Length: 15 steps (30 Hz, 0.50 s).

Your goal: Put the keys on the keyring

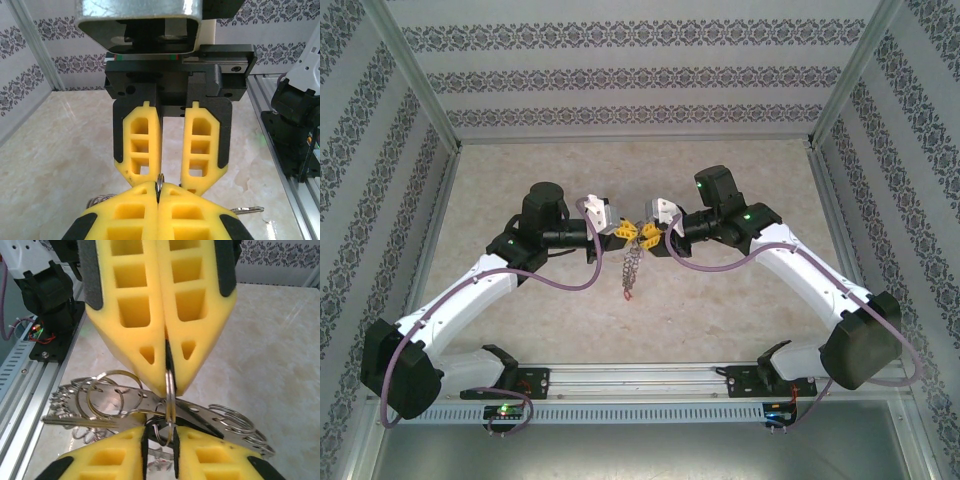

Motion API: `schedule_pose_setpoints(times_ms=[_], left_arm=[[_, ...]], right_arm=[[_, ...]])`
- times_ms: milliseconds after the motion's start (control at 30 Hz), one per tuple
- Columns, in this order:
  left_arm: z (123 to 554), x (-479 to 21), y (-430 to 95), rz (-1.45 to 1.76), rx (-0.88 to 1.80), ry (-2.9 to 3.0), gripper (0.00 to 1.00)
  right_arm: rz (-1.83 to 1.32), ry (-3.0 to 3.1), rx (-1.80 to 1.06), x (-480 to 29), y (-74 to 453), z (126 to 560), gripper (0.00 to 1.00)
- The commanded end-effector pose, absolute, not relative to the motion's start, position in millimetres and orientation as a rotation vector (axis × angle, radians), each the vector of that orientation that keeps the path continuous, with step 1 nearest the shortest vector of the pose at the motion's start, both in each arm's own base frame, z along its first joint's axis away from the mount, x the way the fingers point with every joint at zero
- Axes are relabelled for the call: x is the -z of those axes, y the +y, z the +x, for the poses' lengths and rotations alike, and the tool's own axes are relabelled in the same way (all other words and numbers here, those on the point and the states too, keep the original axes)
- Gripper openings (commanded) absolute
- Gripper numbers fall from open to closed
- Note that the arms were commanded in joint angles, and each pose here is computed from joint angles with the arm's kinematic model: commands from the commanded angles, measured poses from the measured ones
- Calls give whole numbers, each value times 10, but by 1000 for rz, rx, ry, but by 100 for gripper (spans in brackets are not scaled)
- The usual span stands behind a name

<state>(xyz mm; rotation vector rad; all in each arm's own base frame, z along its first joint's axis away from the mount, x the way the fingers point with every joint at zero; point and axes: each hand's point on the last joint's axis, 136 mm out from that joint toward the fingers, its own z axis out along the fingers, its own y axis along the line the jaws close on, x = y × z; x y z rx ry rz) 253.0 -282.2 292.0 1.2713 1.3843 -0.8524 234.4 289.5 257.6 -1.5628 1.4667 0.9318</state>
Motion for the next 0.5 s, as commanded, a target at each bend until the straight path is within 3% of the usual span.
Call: schedule_pose_setpoints(times_ms=[0,367,467], left_arm=[[2503,-3103,-2826,1262,855,1294,0],[2473,-3076,-2834,1272,874,1290,0],[2477,-3076,-2833,1269,875,1291,0]], right_arm=[[-1553,1399,-976,-2713,2889,2255,23],[-1538,1375,-955,-2777,2895,2290,22],[-1544,1369,-971,-2783,2911,2281,14]])
